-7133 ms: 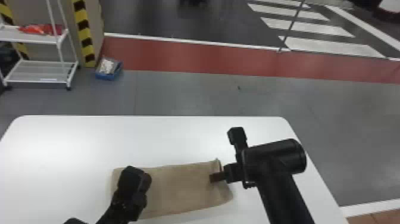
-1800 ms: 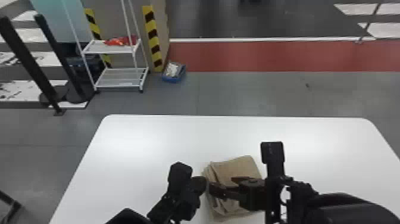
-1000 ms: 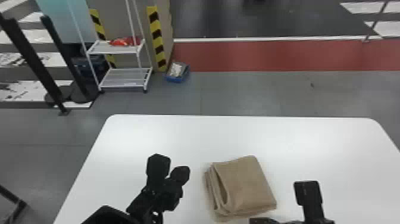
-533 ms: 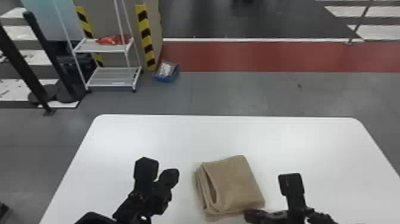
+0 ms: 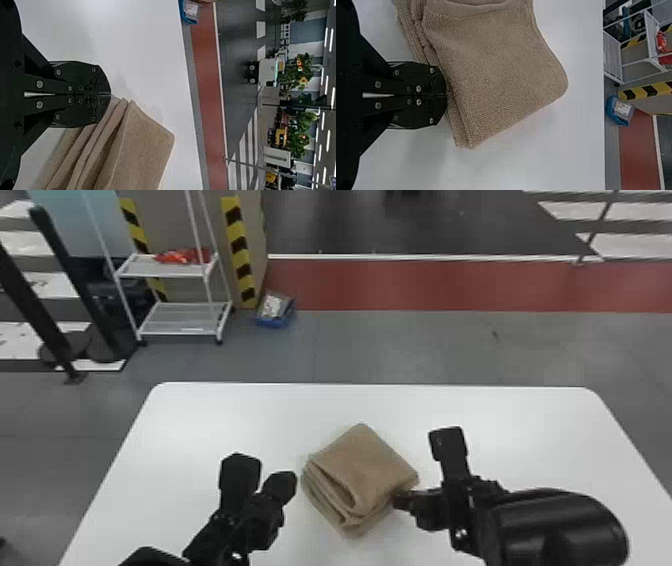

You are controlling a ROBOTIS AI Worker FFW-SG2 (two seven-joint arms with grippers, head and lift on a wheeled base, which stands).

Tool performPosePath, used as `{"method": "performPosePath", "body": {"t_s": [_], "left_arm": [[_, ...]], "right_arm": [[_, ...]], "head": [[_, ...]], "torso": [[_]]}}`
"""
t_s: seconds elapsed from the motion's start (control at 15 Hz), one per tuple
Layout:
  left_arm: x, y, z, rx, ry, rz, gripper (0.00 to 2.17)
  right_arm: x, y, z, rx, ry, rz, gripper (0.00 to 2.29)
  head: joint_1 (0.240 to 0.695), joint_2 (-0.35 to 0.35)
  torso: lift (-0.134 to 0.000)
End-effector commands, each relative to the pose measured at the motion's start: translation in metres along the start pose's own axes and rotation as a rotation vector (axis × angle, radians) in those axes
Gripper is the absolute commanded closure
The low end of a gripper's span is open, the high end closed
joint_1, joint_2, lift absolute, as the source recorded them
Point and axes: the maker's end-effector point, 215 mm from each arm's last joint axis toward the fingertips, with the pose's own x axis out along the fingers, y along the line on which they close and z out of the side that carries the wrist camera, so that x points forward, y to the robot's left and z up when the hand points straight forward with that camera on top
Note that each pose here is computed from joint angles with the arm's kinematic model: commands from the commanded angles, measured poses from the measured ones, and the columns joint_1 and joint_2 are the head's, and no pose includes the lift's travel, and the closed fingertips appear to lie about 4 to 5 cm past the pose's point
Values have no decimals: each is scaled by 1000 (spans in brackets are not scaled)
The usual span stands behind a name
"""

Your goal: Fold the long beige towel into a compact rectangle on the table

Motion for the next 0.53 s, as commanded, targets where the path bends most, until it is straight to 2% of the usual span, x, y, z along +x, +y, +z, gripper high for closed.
{"method": "performPosePath", "body": {"t_s": [0.0, 0.13, 0.2, 0.47], "left_arm": [[0, 1, -2, 1, 0, 1, 2074], [0, 13, -4, 4, -1, 18, 2074], [2, 16, -4, 6, -11, 22, 2074], [29, 35, 22, 24, -134, 52, 2074]], "right_arm": [[10, 4, 31, -20, -33, -25, 1592], [10, 10, 41, -32, -100, -16, 1592], [2, 13, 33, -13, -114, 0, 1592], [-62, -19, 24, 90, -218, 7, 1592]], "head": [[695, 32], [695, 38], [695, 41], [695, 62]], "torso": [[0], [0], [0], [0]]}}
